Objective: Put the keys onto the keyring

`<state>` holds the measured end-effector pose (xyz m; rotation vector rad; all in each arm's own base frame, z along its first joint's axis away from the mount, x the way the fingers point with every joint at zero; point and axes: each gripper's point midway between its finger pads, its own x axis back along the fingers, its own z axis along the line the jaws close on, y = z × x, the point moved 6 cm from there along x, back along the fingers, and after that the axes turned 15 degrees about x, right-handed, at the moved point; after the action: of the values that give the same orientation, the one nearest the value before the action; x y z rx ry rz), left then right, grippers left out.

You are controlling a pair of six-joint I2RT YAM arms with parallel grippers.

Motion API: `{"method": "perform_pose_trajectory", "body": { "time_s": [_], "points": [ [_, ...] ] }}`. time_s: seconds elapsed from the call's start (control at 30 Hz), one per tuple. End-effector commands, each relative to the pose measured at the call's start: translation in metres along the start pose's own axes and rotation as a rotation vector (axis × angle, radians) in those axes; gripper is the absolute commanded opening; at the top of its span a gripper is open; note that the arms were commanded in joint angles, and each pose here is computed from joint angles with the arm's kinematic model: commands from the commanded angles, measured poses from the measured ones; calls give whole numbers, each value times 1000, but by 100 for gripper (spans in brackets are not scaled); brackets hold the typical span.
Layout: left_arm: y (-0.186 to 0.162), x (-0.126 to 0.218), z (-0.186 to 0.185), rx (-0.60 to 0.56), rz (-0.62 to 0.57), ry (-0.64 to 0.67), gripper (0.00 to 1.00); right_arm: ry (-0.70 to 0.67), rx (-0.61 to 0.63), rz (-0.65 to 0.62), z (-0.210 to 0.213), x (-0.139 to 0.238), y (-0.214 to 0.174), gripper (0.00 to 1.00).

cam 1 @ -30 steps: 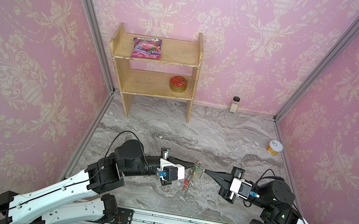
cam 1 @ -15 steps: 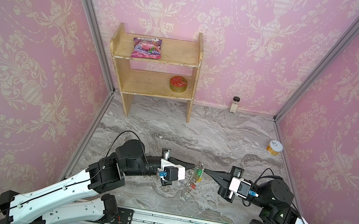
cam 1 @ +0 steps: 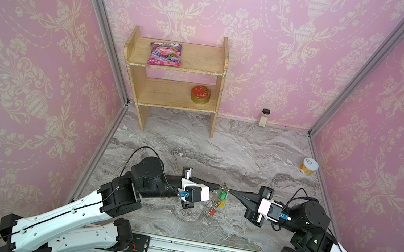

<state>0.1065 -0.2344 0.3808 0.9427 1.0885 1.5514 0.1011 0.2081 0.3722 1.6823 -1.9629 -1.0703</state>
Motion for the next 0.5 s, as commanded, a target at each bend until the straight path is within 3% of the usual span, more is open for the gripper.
{"method": "perform_pose_trajectory", "body": {
  "time_s": [0.0, 0.47],
  "points": [
    [20, 5, -2, -9, -88, -26, 0, 6, -21, 15, 0, -3, -5, 0],
    [22, 5, -3, -5, -91, -41, 0, -15, -11, 52, -2, -1, -10, 0]
  ]
}}
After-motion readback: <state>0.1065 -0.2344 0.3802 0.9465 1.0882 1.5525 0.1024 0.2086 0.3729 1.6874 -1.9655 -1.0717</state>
